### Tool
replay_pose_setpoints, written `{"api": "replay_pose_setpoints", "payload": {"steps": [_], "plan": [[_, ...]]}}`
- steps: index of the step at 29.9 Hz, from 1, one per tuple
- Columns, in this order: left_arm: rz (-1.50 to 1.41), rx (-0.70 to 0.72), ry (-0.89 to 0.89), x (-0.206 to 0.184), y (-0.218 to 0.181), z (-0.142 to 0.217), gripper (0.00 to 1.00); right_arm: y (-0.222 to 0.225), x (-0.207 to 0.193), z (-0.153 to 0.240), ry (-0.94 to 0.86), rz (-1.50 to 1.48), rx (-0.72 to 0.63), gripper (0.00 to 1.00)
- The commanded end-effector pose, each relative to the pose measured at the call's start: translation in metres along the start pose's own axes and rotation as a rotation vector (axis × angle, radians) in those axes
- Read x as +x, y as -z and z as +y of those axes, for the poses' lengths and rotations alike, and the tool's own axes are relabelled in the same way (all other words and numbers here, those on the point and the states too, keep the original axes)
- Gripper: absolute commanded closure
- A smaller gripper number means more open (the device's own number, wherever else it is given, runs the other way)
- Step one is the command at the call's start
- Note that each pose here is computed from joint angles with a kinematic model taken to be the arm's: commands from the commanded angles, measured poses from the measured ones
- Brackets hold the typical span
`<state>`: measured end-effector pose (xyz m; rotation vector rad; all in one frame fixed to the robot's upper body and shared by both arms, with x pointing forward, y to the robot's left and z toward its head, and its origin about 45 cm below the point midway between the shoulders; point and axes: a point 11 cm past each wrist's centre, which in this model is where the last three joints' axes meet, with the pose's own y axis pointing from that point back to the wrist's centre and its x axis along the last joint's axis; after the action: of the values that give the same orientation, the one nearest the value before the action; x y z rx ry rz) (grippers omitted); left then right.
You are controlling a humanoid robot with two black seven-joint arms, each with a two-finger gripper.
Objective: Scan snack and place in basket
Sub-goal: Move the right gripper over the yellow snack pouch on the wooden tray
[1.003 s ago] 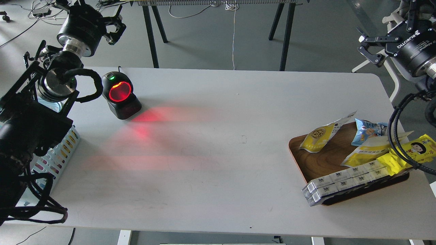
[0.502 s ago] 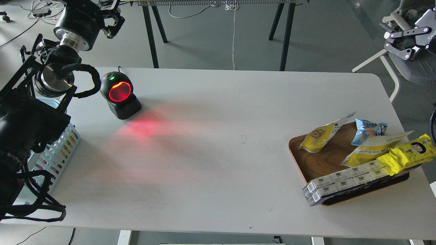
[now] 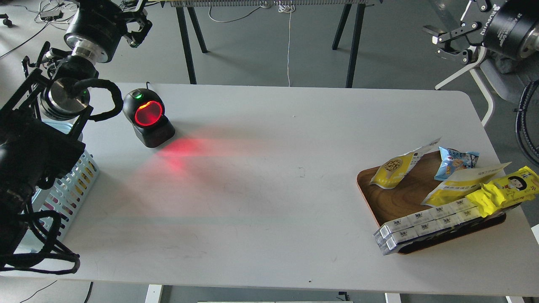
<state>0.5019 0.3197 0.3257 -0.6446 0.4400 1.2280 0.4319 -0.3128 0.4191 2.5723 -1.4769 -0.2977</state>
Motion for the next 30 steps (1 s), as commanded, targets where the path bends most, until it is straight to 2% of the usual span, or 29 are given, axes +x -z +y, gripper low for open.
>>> {"api": "replay_pose_setpoints", "payload": {"steps": [1,5,10,16,23,30], "plan": [[-0.005,-0.004,-0.004,0.002,-0.003,0.001,0.00,0.009,-0.016,-0.011,0.028,0.131,-0.056,0.01],[-0.021,-0.010,-0.014,0.006,-0.011,0.003,0.00,0.033,-0.027,-0.014,0.017,0.231,-0.067,0.01],[-0.037,-0.015,-0.021,0.010,-0.019,0.005,0.00,0.049,-0.041,-0.015,-0.012,0.335,-0.145,0.01],[-0.040,-0.013,-0.030,0.014,-0.019,0.007,0.00,0.042,-0.067,-0.001,-0.014,0.414,-0.402,0.01],[-0.051,-0.014,-0.046,0.019,-0.022,0.010,0.00,-0.010,-0.075,0.024,-0.144,0.440,-0.712,0.01],[-0.044,-0.008,-0.066,0.020,-0.017,0.009,0.00,-0.067,-0.056,0.034,-0.294,0.338,-0.892,0.01]]}}
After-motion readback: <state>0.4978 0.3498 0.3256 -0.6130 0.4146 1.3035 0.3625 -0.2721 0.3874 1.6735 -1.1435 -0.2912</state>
